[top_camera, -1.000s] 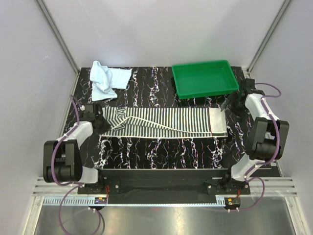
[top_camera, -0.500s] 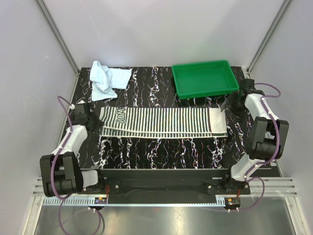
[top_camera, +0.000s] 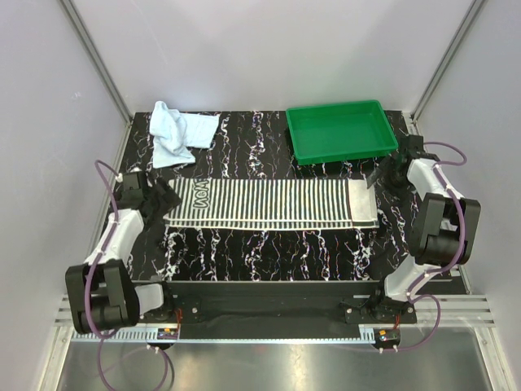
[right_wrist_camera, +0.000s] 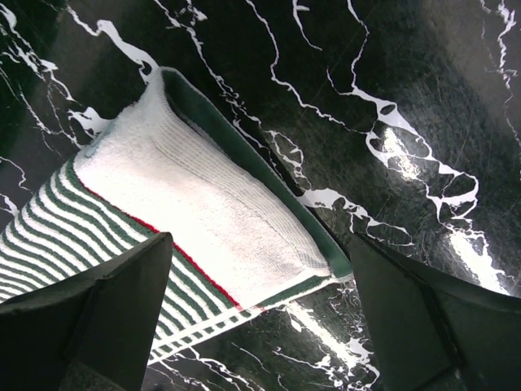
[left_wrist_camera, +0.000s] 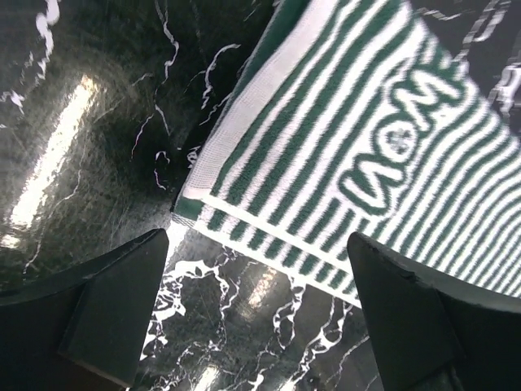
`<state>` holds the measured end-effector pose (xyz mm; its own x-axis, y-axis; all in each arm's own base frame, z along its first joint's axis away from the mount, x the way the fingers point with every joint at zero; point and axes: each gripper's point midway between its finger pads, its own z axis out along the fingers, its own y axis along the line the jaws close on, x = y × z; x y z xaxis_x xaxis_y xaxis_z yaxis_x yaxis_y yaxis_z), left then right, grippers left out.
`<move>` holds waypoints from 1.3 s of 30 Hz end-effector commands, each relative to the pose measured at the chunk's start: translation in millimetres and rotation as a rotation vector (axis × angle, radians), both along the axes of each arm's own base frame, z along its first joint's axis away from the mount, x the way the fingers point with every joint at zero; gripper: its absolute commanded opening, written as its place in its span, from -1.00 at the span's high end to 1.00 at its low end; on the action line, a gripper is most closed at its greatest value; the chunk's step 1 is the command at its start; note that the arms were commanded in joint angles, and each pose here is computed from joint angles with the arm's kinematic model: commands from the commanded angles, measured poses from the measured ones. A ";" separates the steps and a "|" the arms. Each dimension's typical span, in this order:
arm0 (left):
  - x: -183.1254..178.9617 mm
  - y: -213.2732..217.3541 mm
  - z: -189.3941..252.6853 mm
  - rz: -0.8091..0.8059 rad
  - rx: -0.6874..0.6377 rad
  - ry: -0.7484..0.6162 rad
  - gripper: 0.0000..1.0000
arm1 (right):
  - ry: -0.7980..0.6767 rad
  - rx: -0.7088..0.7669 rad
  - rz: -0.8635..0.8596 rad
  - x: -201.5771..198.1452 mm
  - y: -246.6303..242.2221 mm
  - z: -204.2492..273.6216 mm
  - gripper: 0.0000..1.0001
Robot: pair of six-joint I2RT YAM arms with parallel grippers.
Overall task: Roll the towels
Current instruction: Fold the towel
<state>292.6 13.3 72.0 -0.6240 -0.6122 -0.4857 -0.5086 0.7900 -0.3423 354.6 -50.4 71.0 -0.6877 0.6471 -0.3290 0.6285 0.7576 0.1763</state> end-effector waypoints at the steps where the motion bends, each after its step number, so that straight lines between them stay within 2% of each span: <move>1: 23.3 -5.0 66.2 -0.089 0.040 -0.185 -0.98 | -0.078 0.038 -0.016 3.0 -3.4 10.5 -0.94; 4: 25.1 -25.3 104.6 -0.228 0.061 -0.222 -0.98 | -0.085 0.155 -0.030 0.5 3.7 5.4 -0.89; 7: 11.7 -26.5 113.6 -0.241 0.095 -0.174 -0.98 | -0.051 0.234 -0.050 -12.5 17.2 -2.9 -0.82; 16: -7.5 -42.3 94.8 -0.322 0.083 -0.174 -0.98 | 0.036 0.187 -0.164 -56.6 15.0 -16.5 -0.71; 27: -7.0 -46.8 107.7 -0.343 0.105 -0.211 -0.98 | 0.105 0.104 -0.199 -69.1 1.1 -36.7 -0.64; 32: -9.2 -55.8 105.6 -0.379 0.101 -0.203 -0.98 | 0.141 0.121 -0.197 -71.2 3.6 -57.4 -0.32; 37: -9.1 -54.4 105.8 -0.376 0.109 -0.204 -0.98 | 0.142 0.128 -0.194 -72.1 5.2 -66.1 -0.09; 38: -9.4 -54.1 105.9 -0.375 0.110 -0.203 -0.98 | 0.141 0.126 -0.192 -72.3 4.9 -66.1 -0.01; 39: -9.8 -54.1 104.3 -0.375 0.109 -0.199 -0.98 | 0.140 0.122 -0.192 -72.5 4.4 -66.1 0.21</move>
